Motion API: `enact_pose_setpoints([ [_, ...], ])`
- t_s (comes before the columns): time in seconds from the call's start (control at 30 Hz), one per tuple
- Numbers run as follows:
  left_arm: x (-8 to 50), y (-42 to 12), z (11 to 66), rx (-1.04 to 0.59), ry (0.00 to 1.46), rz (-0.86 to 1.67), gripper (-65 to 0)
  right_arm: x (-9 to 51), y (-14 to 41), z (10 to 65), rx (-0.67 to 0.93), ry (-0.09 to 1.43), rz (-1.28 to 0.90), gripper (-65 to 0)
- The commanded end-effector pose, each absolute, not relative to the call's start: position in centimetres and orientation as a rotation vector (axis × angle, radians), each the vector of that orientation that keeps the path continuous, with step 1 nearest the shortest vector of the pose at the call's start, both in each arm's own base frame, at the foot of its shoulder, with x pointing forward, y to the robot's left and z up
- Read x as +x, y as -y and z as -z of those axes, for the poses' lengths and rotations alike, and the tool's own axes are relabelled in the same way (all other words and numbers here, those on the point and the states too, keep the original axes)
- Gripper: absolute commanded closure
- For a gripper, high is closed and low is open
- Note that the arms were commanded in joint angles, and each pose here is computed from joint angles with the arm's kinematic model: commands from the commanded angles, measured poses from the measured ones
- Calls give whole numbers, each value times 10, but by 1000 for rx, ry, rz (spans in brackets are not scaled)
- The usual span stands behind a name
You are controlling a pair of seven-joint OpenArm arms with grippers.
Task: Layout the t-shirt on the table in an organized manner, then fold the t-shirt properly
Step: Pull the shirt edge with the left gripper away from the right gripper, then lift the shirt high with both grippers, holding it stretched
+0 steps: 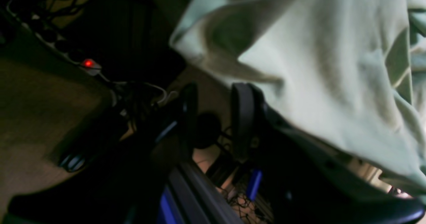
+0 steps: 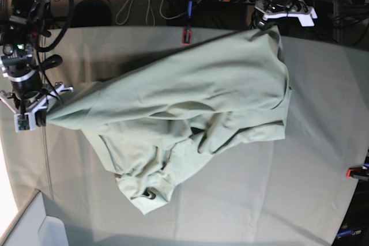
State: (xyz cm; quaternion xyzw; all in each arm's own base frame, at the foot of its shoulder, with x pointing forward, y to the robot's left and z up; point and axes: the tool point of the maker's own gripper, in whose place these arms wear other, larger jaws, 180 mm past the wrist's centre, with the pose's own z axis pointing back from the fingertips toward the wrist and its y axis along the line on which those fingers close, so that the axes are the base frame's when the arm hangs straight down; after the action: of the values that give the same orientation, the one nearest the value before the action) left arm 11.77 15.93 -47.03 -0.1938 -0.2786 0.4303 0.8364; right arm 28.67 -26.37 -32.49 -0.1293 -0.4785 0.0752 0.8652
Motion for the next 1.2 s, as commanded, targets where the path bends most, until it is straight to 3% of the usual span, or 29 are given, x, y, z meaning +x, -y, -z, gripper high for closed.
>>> enact_pose_setpoints([
  [0.0,120,-161,465,-415,613,-908,-172,294,261,311,-269,1055,-187,0],
  [0.13,113,-163,466,-408,603,-916,-173,294,261,311,-269,1055,-187,0],
  [0.2,114,-163,465,-409,608,-919,-203,294,261,311,-269,1055,-187,0],
  [0.27,114,-162,465,-412,606,-915,-275,294,261,311,-269,1055,-187,0],
  [0.4,115,-161,463,-415,610,-912,-477,294,261,311,-269,1055,-187,0],
  [0.47,115,-162,463,-413,610,-910,-523,294,261,311,-269,1055,-187,0],
  [0.8,117,-176,474,-381,601,-893,-508,294,261,311,-269,1055,-187,0],
  [1.17,128,-179,470,-384,629,-892,-336,294,261,311,-270,1052,-188,0],
])
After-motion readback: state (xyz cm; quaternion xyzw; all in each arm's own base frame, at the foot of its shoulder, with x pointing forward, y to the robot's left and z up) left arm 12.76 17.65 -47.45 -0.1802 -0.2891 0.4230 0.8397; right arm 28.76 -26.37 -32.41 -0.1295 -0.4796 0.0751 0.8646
